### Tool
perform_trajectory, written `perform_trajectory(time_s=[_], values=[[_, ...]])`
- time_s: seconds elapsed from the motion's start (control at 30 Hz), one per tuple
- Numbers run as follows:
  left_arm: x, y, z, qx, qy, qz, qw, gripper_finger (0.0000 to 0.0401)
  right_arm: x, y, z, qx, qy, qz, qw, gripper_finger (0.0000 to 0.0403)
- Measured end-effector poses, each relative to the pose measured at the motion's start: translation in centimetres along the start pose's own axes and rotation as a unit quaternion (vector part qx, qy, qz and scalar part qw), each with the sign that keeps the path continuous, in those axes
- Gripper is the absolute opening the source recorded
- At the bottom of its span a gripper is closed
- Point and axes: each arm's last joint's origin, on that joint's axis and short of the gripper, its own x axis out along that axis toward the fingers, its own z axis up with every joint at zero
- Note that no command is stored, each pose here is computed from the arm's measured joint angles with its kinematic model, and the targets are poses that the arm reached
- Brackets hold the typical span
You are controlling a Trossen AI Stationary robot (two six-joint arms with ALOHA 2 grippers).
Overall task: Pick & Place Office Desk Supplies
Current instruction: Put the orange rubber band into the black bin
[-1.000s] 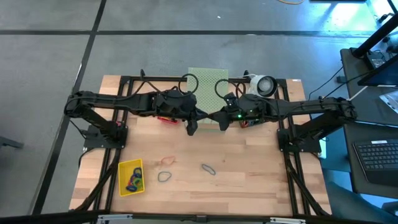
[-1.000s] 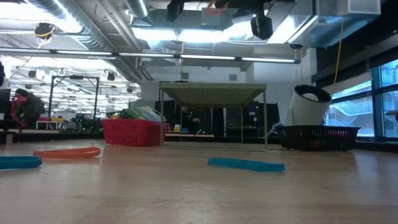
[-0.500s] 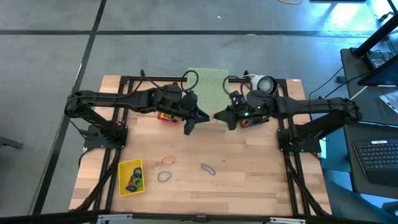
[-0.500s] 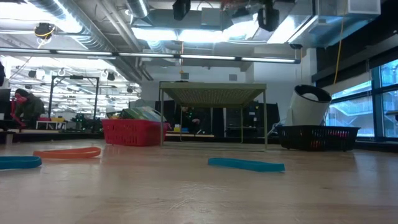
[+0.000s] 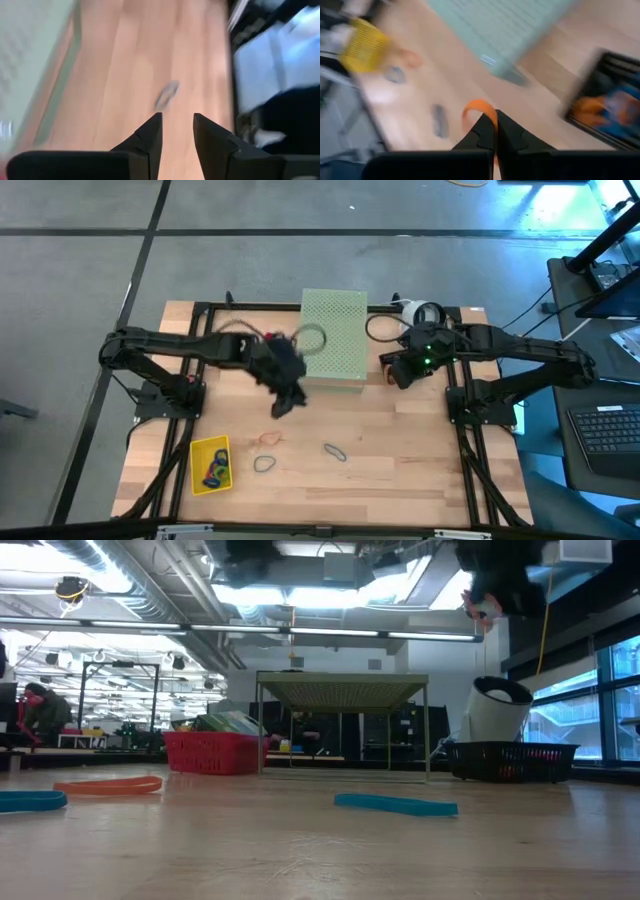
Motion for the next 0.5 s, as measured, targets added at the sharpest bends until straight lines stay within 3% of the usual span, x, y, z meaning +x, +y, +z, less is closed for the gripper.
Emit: perform_trajectory(time_s=[0.2, 0.5], values=[[1.3, -1.6, -2.7, 0.013, 0.087, 0.085, 0.992, 0.0100, 0.0, -2.1, 0.0, -0.004, 0.034, -0.082, 0.996, 0.0000], [4.1, -3.1, -4.5, 0.020, 0.143, 0.123, 0.982, 0.0115, 1.5, -5.3, 0.9, 0.016, 0.053, -0.126, 0.990, 0.0000]])
